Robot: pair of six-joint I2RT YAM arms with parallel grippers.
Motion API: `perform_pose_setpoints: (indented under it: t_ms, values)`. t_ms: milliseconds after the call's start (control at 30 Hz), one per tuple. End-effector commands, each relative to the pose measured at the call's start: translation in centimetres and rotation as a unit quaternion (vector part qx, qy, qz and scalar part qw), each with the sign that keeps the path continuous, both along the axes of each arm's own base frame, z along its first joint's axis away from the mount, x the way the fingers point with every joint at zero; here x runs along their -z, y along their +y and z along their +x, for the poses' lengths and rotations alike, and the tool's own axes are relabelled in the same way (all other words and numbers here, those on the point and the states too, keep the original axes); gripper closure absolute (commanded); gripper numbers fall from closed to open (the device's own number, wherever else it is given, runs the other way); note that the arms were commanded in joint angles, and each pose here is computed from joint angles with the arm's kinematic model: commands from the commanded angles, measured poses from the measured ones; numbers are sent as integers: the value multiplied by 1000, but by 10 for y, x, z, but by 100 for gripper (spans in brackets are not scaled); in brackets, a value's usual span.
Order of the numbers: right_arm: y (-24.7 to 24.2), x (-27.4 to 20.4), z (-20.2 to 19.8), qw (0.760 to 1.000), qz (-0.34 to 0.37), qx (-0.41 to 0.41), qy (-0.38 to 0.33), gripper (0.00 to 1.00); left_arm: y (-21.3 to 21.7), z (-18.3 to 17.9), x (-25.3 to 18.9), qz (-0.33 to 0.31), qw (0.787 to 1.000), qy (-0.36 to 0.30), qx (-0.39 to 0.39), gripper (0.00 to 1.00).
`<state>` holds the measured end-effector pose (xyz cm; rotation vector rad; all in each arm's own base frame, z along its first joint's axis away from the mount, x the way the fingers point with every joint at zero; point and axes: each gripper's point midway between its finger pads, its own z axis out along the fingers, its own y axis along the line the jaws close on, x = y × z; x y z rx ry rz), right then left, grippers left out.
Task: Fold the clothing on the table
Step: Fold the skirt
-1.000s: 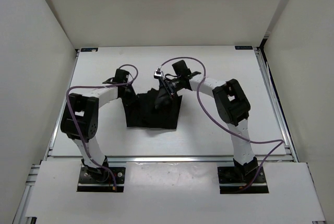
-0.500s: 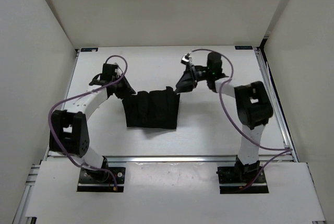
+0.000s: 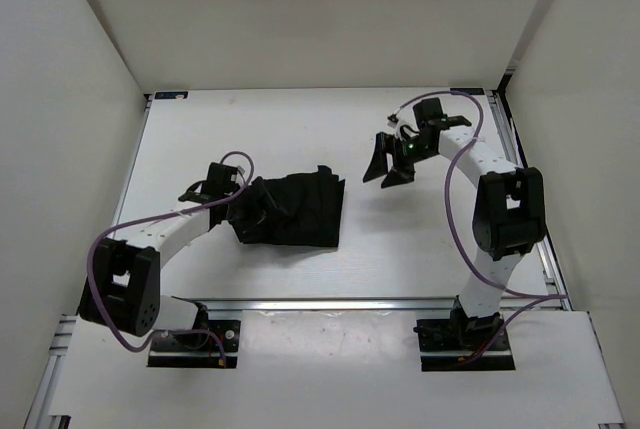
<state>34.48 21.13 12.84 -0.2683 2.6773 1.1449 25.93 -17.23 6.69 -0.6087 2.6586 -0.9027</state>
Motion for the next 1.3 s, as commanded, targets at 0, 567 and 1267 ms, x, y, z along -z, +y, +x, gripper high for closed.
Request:
perform_pose_setpoints:
  t_ms: [0, 567, 1267]
  values:
    - [-20, 12, -32, 998, -58, -19, 25, 24, -21, 16, -46, -41, 997, -64, 0, 1]
    - [-25, 22, -41, 996, -75, -20, 38, 24, -6, -1, -41, 28, 998, -59, 8, 1]
    - [-19, 28, -50, 997, -62, -10, 52, 24, -33, 30, -49, 53, 994, -88, 47, 100]
